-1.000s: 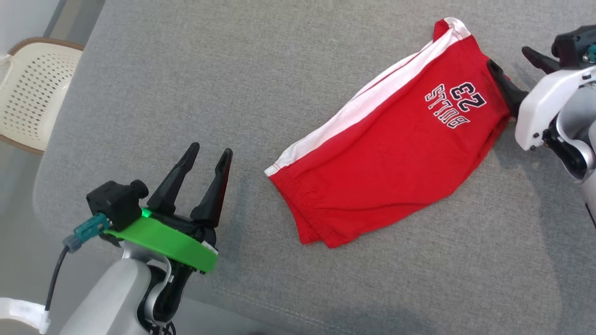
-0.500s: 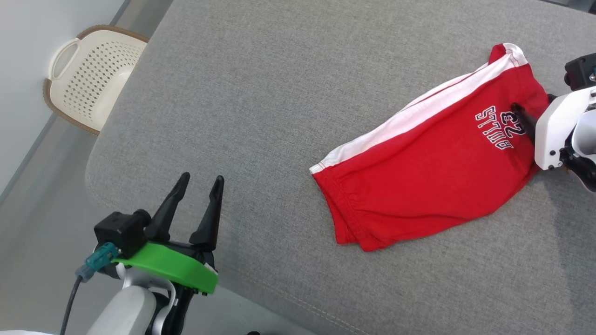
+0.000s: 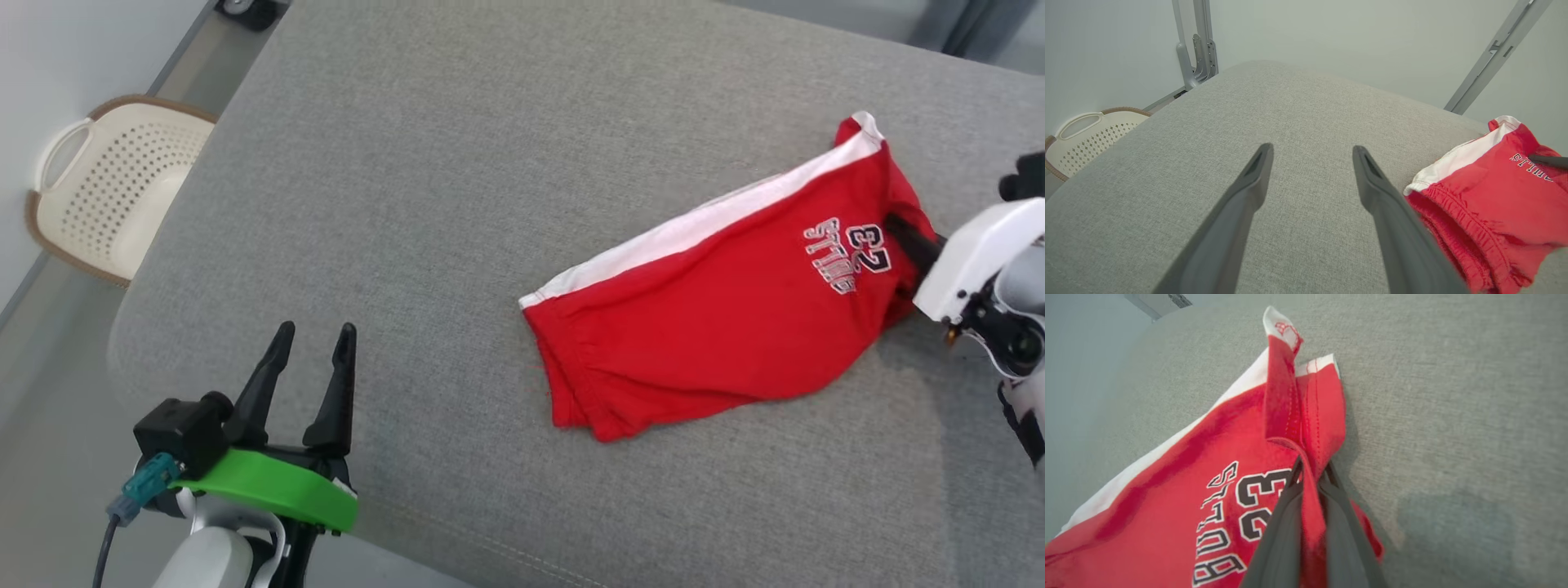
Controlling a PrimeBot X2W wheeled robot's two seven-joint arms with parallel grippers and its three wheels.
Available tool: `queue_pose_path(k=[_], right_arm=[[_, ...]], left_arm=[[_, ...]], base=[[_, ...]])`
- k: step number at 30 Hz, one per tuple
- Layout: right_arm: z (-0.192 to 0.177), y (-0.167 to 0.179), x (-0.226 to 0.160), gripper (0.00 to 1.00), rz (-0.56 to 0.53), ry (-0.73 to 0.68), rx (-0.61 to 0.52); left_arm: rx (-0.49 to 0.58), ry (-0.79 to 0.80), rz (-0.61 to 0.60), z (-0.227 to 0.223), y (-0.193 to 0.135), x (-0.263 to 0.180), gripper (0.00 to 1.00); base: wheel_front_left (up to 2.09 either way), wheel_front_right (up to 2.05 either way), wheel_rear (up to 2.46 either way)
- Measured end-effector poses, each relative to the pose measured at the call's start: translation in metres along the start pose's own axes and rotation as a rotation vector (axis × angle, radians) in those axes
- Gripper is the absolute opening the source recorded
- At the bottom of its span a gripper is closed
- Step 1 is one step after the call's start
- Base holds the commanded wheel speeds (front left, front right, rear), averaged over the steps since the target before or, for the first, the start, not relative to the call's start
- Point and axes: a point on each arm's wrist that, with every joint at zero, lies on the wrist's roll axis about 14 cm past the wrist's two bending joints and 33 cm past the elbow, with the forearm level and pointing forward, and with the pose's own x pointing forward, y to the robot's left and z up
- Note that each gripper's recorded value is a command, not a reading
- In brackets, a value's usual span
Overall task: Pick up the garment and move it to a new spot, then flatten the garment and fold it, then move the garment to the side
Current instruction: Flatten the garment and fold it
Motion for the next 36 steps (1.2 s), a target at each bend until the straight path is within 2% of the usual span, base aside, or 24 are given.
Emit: queue_pose_path(k=[1,3,6,11,16,19,22,26,31,34,36], right_arm=[[0.0,0.0,0.0,0.0,0.0,0.0,0.0],[-0.006,-0.022,-0.016,0.0,-0.047,-0.016,0.058],[-0.024,-0.044,-0.041,0.0,-0.097,-0.052,0.183],[-0.057,-0.062,-0.082,0.0,-0.161,-0.14,0.367],[-0.076,-0.08,-0.122,0.0,-0.244,-0.247,0.468],[-0.082,-0.09,-0.145,0.0,-0.287,-0.3,0.485],[-0.068,-0.087,-0.16,0.0,-0.283,-0.382,0.447],[-0.038,-0.056,-0.168,0.0,-0.21,-0.446,0.25],[-0.025,0.044,-0.137,0.0,0.021,-0.416,0.031],[-0.028,0.096,-0.12,0.0,0.141,-0.385,-0.042],[-0.028,0.115,-0.111,0.0,0.185,-0.363,-0.072]], left_arm=[[0.0,0.0,0.0,0.0,0.0,0.0,1.0],[-0.003,0.013,-0.029,-0.005,-0.007,-0.001,1.0],[-0.008,0.022,-0.071,-0.009,-0.017,-0.001,1.0],[-0.017,0.031,-0.132,-0.014,-0.033,-0.001,1.0],[-0.02,0.051,-0.179,-0.022,-0.046,-0.005,1.0],[-0.019,0.05,-0.197,-0.022,-0.05,-0.003,1.0],[-0.021,0.059,-0.235,-0.026,-0.062,-0.002,1.0],[-0.023,0.062,-0.308,-0.028,-0.085,-0.001,1.0],[-0.029,0.083,-0.363,-0.035,-0.102,-0.006,1.0],[-0.032,0.088,-0.367,-0.037,-0.103,-0.008,1.0],[-0.031,0.091,-0.362,-0.038,-0.101,-0.009,1.0]], base=[[0.0,0.0,0.0],[0.0,0.0,0.0],[0.0,0.0,0.0],[0.0,0.0,0.0],[0.0,0.0,0.0],[0.0,0.0,0.0],[0.0,0.0,0.0],[0.0,0.0,0.0],[0.0,0.0,0.0],[0.0,0.0,0.0],[0.0,0.0,0.0]])
